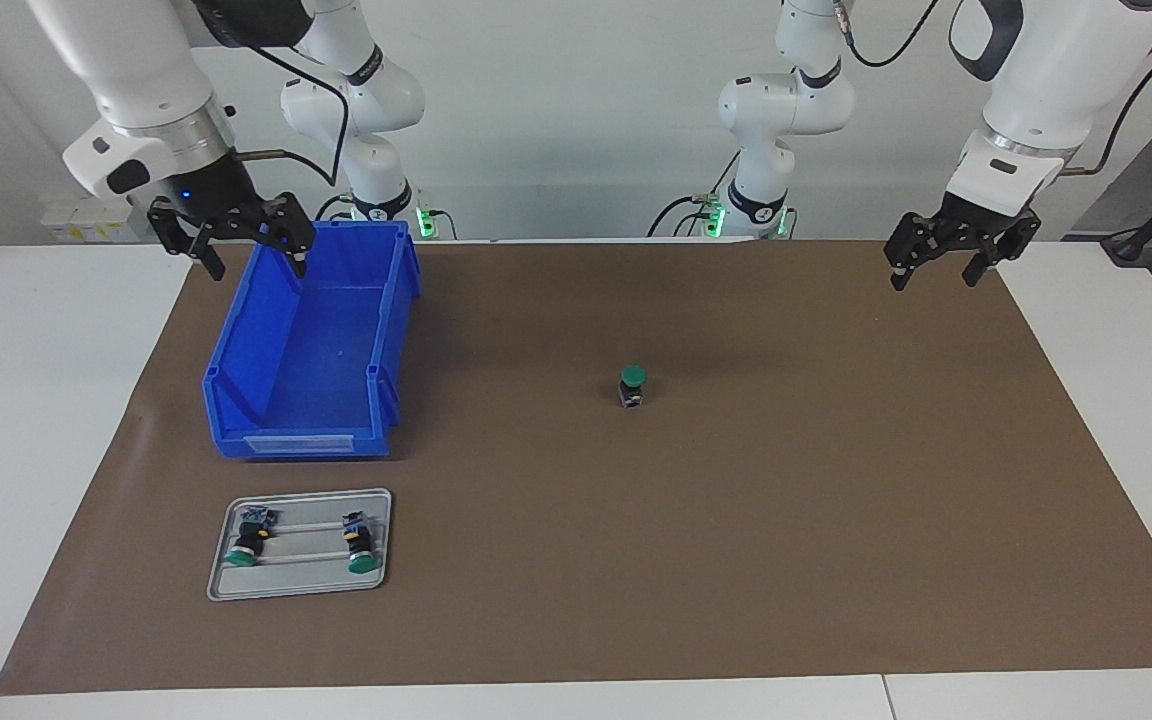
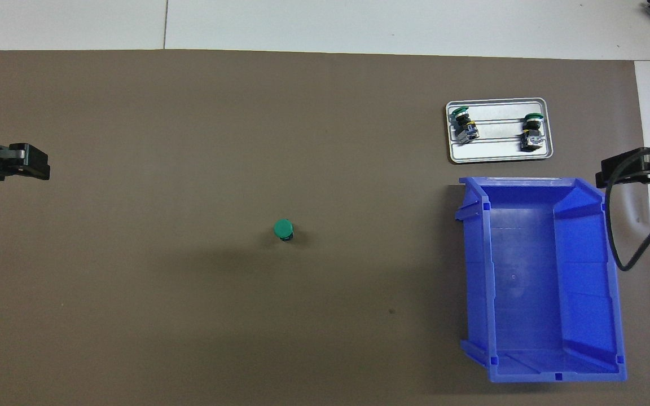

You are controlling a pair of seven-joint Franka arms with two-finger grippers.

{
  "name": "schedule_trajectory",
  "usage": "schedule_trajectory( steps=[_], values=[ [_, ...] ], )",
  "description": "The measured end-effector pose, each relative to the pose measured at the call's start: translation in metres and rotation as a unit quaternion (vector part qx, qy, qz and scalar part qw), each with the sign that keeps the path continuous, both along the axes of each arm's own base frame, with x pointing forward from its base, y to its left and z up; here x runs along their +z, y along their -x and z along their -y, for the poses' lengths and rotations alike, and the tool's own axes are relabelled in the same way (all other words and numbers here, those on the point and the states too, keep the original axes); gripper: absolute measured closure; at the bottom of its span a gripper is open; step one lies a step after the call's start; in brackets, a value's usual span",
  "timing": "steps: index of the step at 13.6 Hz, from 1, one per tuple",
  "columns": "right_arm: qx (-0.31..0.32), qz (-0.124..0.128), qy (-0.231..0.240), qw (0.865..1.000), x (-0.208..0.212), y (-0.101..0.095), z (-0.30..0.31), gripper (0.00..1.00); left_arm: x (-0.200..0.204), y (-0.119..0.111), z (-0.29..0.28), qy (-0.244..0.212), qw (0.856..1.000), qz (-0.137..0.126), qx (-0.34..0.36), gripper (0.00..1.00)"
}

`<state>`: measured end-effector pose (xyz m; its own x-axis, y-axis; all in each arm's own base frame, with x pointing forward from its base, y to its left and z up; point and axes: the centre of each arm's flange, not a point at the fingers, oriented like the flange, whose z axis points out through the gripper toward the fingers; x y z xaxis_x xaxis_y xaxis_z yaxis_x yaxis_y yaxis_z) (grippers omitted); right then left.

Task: Place and press button with both arms
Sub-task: 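Reach the right gripper to the green button and press down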

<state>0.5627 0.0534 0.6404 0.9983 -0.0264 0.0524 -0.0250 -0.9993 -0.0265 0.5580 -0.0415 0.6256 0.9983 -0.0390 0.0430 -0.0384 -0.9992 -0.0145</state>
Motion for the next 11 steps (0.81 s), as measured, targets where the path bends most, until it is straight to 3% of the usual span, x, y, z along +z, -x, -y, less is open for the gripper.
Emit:
schedule_trajectory(
  steps=[5,11],
  values=[
    [-0.004,0.021,-0.023,0.999,-0.051,0.004,-0.165,0.0,-0.018,-0.001,0.001,0.004,1.0,0.004,0.0,0.0],
    [0.037,0.041,-0.044,0.998,-0.178,0.022,-0.349,0.0,-0.02,0.005,0.0,0.004,1.0,0.007,0.0,0.0]
  ],
)
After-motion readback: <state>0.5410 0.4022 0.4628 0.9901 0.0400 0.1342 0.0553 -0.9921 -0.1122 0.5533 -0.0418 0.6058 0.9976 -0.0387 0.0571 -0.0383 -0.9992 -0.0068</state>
